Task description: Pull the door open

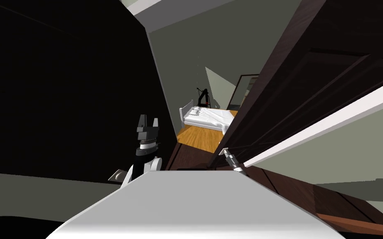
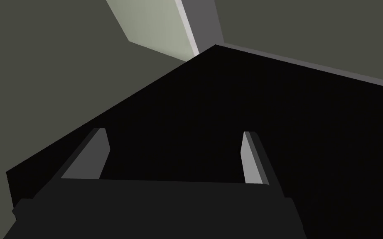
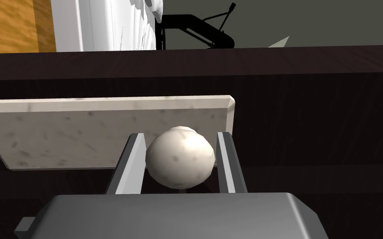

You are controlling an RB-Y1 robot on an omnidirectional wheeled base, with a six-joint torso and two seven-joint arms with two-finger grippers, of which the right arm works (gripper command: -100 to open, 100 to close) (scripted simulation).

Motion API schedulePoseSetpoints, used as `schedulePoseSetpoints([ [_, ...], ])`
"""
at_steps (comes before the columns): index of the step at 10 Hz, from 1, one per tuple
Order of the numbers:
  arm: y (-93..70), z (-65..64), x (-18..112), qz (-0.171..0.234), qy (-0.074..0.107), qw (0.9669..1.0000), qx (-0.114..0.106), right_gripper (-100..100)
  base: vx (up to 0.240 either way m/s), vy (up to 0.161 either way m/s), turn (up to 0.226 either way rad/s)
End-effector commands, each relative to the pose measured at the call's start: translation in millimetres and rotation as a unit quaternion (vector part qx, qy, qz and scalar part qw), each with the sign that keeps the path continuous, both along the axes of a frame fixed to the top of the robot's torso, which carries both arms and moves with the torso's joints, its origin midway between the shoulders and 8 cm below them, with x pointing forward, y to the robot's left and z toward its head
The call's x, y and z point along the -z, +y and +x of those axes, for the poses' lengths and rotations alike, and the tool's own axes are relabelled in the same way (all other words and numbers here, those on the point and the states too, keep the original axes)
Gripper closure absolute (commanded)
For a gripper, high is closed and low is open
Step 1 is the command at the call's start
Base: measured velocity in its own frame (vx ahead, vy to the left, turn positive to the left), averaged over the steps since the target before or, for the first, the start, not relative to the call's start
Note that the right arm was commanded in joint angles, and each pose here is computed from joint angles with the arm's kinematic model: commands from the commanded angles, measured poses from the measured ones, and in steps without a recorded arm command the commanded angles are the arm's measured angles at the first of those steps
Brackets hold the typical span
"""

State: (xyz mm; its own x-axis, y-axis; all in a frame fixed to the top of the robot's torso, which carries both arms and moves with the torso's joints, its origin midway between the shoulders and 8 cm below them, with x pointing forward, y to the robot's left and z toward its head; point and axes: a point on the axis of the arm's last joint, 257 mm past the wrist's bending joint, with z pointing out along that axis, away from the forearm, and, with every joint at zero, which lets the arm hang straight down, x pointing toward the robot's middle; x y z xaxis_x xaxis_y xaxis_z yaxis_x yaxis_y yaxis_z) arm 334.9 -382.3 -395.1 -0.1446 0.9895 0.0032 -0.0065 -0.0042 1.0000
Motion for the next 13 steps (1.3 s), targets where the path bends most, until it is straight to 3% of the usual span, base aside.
schedulePoseSetpoints([
  [1,7.2,7.6,2.5,0.001,0.003,1.0000,-0.001,100,-0.187,-0.065,0.070],
  [5,25.3,42.1,2.8,0.003,0.001,1.0000,-0.001,100,-0.214,-0.074,0.099],
  [6,25.3,42.1,2.8,0.003,0.001,1.0000,-0.001,100,-0.155,-0.069,0.078],
  [7,32.0,54.0,2.5,0.003,0.001,1.0000,-0.002,100,-0.137,-0.051,0.055],
  [9,38.9,65.6,1.9,0.002,0.001,1.0000,-0.003,100,-0.170,-0.073,0.093],
  [13,45.8,76.7,1.2,0.002,0.001,1.0000,-0.004,100,-0.113,-0.054,0.041],
])
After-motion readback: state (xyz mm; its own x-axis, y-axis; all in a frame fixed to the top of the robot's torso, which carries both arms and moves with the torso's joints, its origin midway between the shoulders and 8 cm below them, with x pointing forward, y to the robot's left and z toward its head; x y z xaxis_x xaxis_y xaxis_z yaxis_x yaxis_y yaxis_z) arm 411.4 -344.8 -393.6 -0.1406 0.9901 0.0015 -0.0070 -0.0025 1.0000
